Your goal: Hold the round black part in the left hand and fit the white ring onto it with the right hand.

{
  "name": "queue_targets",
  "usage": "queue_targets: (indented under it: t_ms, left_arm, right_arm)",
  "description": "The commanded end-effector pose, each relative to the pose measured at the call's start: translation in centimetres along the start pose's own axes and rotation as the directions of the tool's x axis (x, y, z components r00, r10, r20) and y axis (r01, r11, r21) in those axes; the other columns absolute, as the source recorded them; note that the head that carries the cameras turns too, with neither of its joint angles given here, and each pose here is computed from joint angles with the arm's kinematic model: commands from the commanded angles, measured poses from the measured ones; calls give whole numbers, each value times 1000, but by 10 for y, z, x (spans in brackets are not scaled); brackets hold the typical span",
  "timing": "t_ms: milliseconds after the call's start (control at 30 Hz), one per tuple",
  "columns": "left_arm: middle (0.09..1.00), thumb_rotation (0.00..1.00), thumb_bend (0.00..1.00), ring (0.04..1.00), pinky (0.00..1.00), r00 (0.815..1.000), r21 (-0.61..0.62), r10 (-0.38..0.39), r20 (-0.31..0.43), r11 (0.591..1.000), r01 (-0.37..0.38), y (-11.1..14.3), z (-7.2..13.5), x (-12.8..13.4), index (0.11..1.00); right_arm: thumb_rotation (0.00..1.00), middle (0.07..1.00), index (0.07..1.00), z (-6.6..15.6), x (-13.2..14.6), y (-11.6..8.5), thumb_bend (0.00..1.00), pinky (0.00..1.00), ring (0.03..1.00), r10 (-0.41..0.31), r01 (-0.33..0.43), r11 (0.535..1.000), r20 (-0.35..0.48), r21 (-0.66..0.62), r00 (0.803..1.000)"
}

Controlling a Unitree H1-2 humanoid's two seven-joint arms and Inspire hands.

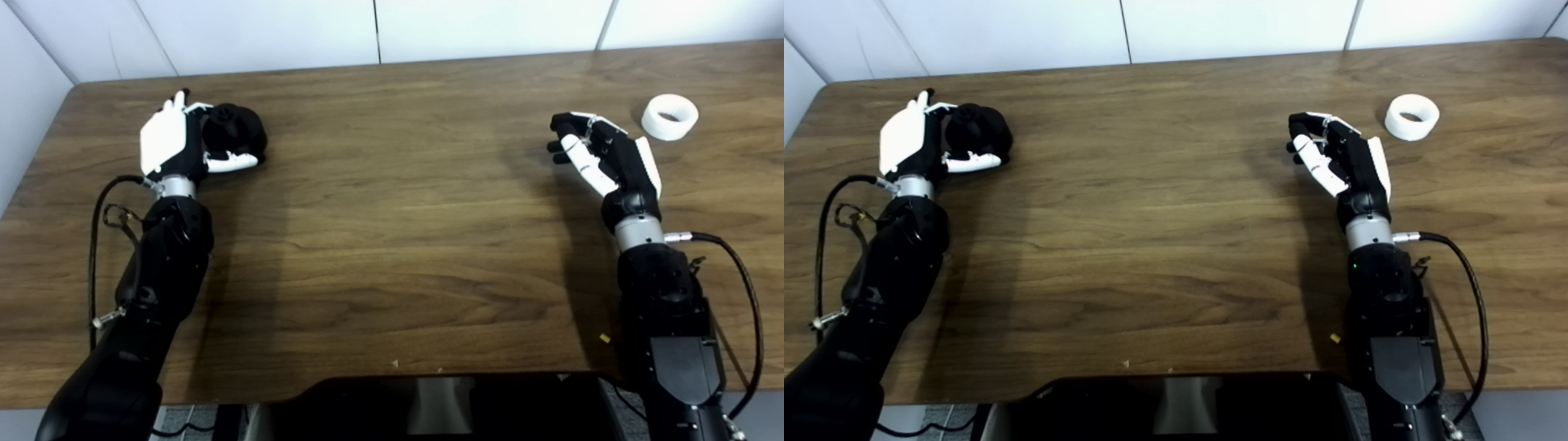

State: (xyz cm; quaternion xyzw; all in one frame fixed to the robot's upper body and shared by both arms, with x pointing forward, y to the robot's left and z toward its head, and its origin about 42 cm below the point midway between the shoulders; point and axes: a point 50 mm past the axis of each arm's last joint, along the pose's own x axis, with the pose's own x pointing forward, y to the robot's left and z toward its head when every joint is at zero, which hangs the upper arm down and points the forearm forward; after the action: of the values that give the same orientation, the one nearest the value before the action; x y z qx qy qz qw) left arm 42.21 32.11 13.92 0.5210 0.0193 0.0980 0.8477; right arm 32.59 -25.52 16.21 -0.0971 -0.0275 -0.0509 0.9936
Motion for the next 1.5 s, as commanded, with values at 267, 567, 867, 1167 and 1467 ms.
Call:
queue_targets:
  t_ms: [267,567,867,1167,1467]
  left_arm:
    - [1000,341,992,1000,1000,994,-46,-23,106,999,28,9,31,-7,683]
    - [1000,313,998,1000,1000,980,-77,-77,185,993,93,-3,47,-25,673]
    - [1000,340,1000,1000,1000,941,-90,-129,312,982,165,-14,71,-45,663]
    - [1000,349,1000,1000,1000,901,-96,-177,396,968,233,-16,98,-64,663]
    - [1000,350,1000,1000,1000,849,-96,-225,478,947,306,-19,119,-81,659]
  right_arm:
    - [494,715,659,22,9,-1,433,589,620,-3,2,1000,93,7,996]
    - [499,713,658,20,8,-2,439,594,625,-3,2,1000,91,12,996]
    - [506,717,659,21,10,-1,449,596,617,-12,10,1000,96,13,995]
    - [519,726,664,21,9,-1,438,607,623,-9,8,1000,97,10,995]
    - [508,719,659,21,11,-1,440,602,619,-11,10,1000,101,12,995]
